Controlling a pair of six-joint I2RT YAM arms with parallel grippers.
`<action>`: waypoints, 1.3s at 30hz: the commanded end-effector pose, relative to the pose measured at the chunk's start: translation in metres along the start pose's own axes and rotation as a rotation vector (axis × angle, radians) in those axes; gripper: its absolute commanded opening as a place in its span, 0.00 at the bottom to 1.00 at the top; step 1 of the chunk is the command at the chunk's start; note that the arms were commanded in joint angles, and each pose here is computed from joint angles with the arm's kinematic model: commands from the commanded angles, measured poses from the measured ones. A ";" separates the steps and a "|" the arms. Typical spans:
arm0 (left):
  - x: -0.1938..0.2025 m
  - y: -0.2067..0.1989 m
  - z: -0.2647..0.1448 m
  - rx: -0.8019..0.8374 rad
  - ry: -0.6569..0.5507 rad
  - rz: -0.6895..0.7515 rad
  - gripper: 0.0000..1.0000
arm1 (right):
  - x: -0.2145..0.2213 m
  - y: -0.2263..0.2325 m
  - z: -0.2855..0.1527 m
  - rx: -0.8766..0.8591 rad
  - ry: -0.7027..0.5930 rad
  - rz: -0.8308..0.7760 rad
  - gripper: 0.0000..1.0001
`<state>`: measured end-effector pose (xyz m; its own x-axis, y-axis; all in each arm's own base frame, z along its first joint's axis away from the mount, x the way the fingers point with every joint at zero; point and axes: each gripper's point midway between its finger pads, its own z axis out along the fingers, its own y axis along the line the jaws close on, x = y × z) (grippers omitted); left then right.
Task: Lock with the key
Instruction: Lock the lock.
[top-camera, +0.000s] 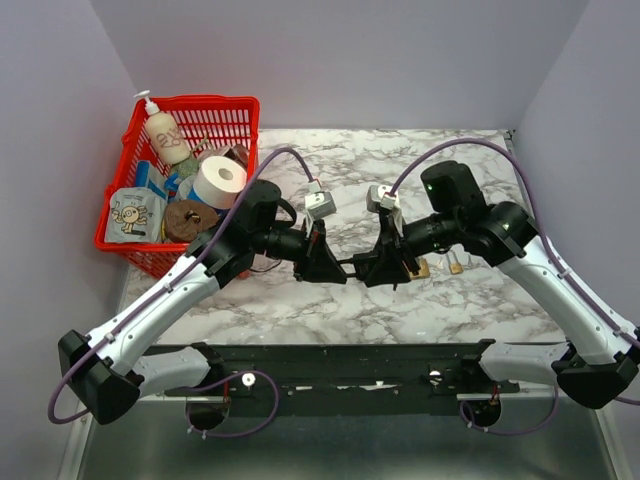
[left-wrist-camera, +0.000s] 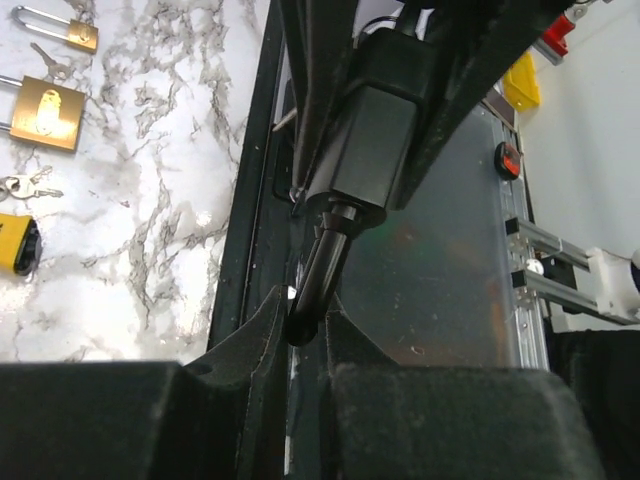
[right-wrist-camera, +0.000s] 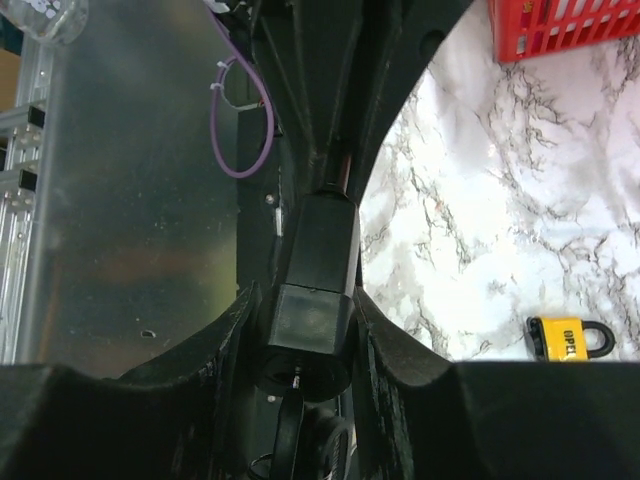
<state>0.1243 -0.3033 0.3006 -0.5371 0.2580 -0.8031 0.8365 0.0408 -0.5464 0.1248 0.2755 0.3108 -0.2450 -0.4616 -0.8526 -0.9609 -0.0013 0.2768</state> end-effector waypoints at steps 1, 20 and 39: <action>-0.081 -0.035 0.024 0.131 -0.262 0.249 0.00 | -0.043 0.022 0.044 -0.224 -0.166 -0.236 0.01; -0.098 -0.083 0.006 0.215 -0.319 0.358 0.00 | -0.029 0.007 0.060 -0.220 -0.123 -0.183 0.01; -0.093 -0.022 -0.046 -0.039 -0.298 0.352 0.00 | -0.010 -0.015 0.033 -0.094 -0.086 -0.152 0.01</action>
<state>0.1564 -0.3029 0.3579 -0.3714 0.0637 -0.9263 0.9285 0.0241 -0.3706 0.1402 0.3134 0.2851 -0.1649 -0.4115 -0.8964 -0.9659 -0.1163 0.2311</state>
